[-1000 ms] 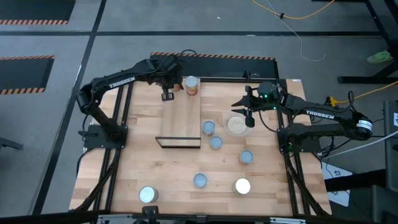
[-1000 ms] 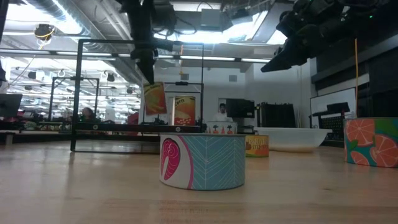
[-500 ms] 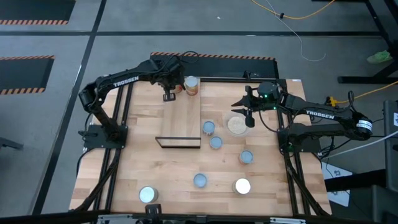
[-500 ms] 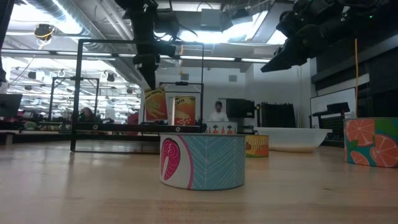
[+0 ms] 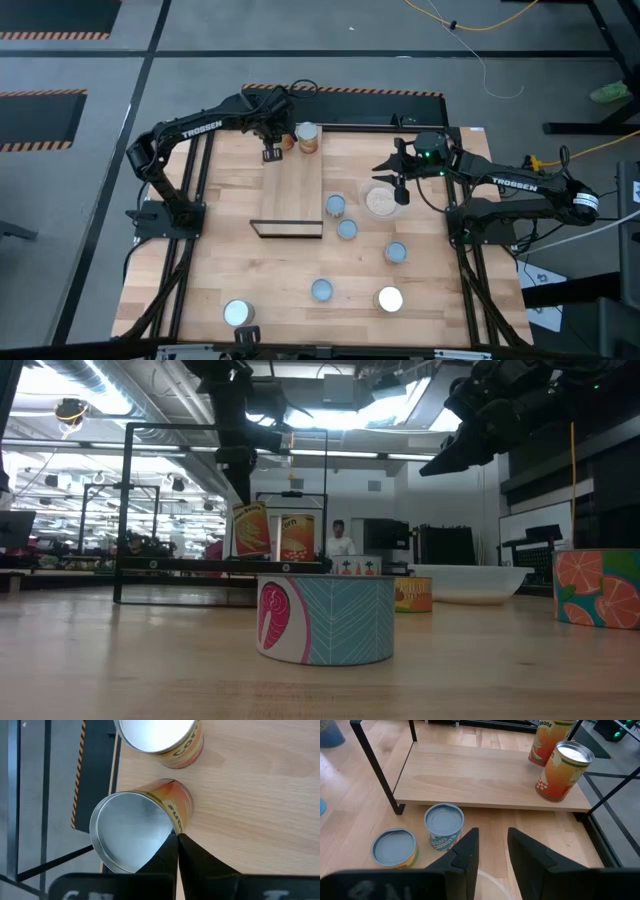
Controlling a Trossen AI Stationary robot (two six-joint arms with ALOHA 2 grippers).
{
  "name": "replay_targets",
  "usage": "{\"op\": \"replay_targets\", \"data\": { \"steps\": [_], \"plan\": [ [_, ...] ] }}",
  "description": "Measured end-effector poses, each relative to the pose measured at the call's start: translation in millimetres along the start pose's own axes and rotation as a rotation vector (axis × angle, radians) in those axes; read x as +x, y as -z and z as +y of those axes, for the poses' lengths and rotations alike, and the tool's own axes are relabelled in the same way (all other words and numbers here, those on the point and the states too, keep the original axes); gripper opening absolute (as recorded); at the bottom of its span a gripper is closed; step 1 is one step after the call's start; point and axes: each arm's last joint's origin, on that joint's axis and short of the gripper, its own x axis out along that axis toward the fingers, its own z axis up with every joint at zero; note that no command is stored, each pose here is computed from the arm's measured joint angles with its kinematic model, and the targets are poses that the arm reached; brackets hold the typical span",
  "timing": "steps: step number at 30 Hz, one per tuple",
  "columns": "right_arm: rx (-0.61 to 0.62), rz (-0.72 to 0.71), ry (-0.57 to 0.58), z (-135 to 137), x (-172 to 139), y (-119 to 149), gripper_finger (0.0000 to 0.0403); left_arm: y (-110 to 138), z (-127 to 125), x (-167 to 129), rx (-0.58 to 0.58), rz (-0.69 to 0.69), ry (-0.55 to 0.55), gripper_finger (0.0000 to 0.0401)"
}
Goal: Pick and place cans onto a shelf
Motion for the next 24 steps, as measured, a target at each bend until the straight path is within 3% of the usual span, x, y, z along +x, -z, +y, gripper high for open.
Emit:
{"op": "replay_targets", "data": {
  "steps": [8,24],
  "plan": [
    [-0.001,-0.001,0.000,0,0,0,0.0108,-2,0,15,-0.016,0.031,0.012,0.0000],
    [-0.002,-0.004,0.001,0,0,0,0.0108,-3,1,16,-0.018,0.025,0.010,0.0000]
  ]
}}
